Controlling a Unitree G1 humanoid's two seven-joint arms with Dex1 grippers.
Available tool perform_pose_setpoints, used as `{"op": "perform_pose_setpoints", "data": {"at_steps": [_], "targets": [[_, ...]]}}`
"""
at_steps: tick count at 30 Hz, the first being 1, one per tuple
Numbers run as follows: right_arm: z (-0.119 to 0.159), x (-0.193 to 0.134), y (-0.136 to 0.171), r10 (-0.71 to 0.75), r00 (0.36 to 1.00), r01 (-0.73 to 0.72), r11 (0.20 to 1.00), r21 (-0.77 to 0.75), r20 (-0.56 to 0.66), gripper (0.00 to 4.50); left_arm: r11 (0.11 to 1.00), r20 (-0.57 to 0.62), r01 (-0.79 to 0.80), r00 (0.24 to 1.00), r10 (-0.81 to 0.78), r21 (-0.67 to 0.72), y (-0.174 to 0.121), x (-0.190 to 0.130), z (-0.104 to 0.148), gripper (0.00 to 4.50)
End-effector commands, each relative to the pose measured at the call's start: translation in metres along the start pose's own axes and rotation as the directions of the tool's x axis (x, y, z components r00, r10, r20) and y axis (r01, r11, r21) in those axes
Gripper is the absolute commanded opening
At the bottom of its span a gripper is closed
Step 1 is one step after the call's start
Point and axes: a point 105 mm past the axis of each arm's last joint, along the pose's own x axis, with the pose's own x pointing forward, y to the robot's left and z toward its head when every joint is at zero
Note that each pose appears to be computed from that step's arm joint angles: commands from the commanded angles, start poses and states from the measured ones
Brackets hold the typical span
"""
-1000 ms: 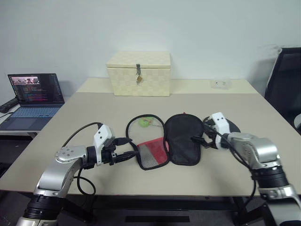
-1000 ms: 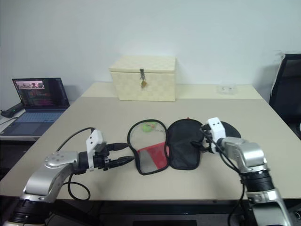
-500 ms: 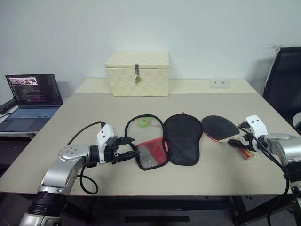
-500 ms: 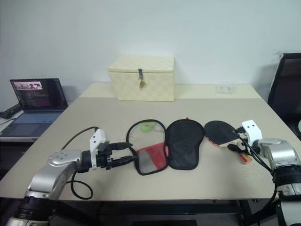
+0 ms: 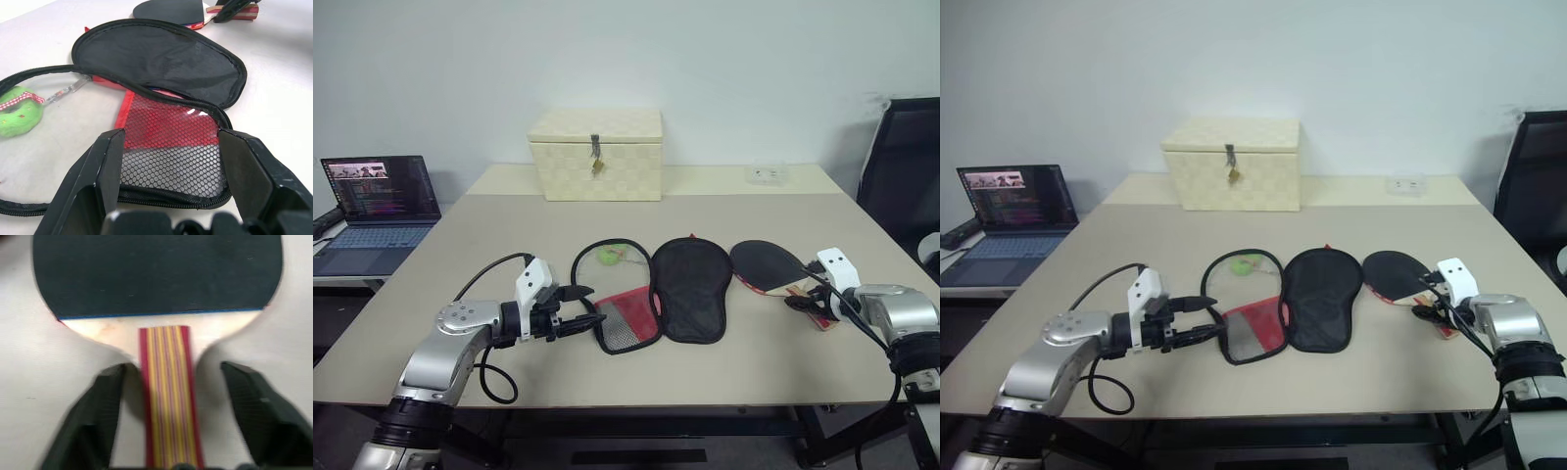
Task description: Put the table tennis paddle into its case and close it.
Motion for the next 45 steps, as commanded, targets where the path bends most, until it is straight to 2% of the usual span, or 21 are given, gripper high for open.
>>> {"op": "perform_pose_setpoints", "data": {"at_steps": [1, 3, 4, 8, 14, 17, 19, 21, 26, 29, 34, 45], "targets": [[-0.004, 0.000, -0.009, -0.095, 0.995, 0.096, 0.994, 0.050, -0.010, 1.86, 0.999, 0.014, -0.011, 1.000, 0.011, 0.045, 0.002, -0.005, 0.009, 3.28], [-0.003, -0.001, -0.011, -0.118, 0.993, 0.118, 0.991, 0.067, -0.003, 1.18, 0.999, 0.013, -0.012, 1.000, 0.011, 0.046, 0.002, -0.005, 0.009, 3.28], [-0.003, -0.002, -0.012, -0.131, 0.991, 0.131, 0.988, 0.079, 0.000, 1.09, 0.999, 0.013, -0.012, 1.000, 0.011, 0.046, 0.002, -0.005, 0.009, 3.28], [0.004, -0.010, -0.022, -0.200, 0.979, 0.196, 0.975, 0.106, 0.027, 1.09, 0.999, 0.012, -0.012, 1.000, 0.011, 0.048, 0.002, -0.005, 0.009, 3.28], [0.044, -0.034, -0.018, -0.223, 0.964, 0.204, 0.970, 0.130, 0.146, 1.09, 0.999, 0.014, -0.012, 1.000, 0.012, 0.050, 0.003, -0.006, 0.009, 3.28], [0.080, -0.052, 0.003, -0.183, 0.951, 0.156, 0.980, 0.126, 0.248, 1.09, 0.999, 0.017, -0.017, 1.000, 0.016, 0.050, 0.005, -0.010, 0.009, 3.28], [0.105, -0.064, 0.034, -0.124, 0.937, 0.084, 0.987, 0.136, 0.325, 1.09, 0.998, 0.019, -0.026, 1.000, 0.025, 0.050, 0.007, -0.015, 0.010, 3.28], [0.114, -0.067, 0.060, -0.079, 0.933, 0.033, 0.990, 0.137, 0.352, 1.09, 0.998, 0.017, -0.035, 0.999, 0.034, 0.053, 0.009, -0.018, 0.009, 3.28], [0.109, -0.056, 0.145, 0.071, 0.933, -0.154, 0.965, 0.214, 0.354, 1.09, 0.997, 0.009, -0.043, 0.999, 0.043, 0.057, 0.012, -0.021, 0.009, 3.28], [0.103, -0.051, 0.170, 0.088, 0.936, -0.182, 0.950, 0.254, 0.341, 1.09, 0.997, 0.005, -0.045, 0.999, 0.044, 0.060, 0.012, -0.022, 0.008, 3.28], [0.085, -0.033, 0.183, 0.064, 0.956, -0.155, 0.939, 0.307, 0.287, 1.09, 0.996, -0.002, -0.048, 0.999, 0.048, 0.070, 0.013, -0.025, 0.009, 3.28], [0.059, -0.006, 0.188, 0.000, 0.978, -0.071, 0.942, 0.329, 0.210, 1.09, 0.996, -0.005, -0.049, 0.999, 0.049, 0.077, 0.013, -0.024, 0.010, 3.28]]}}
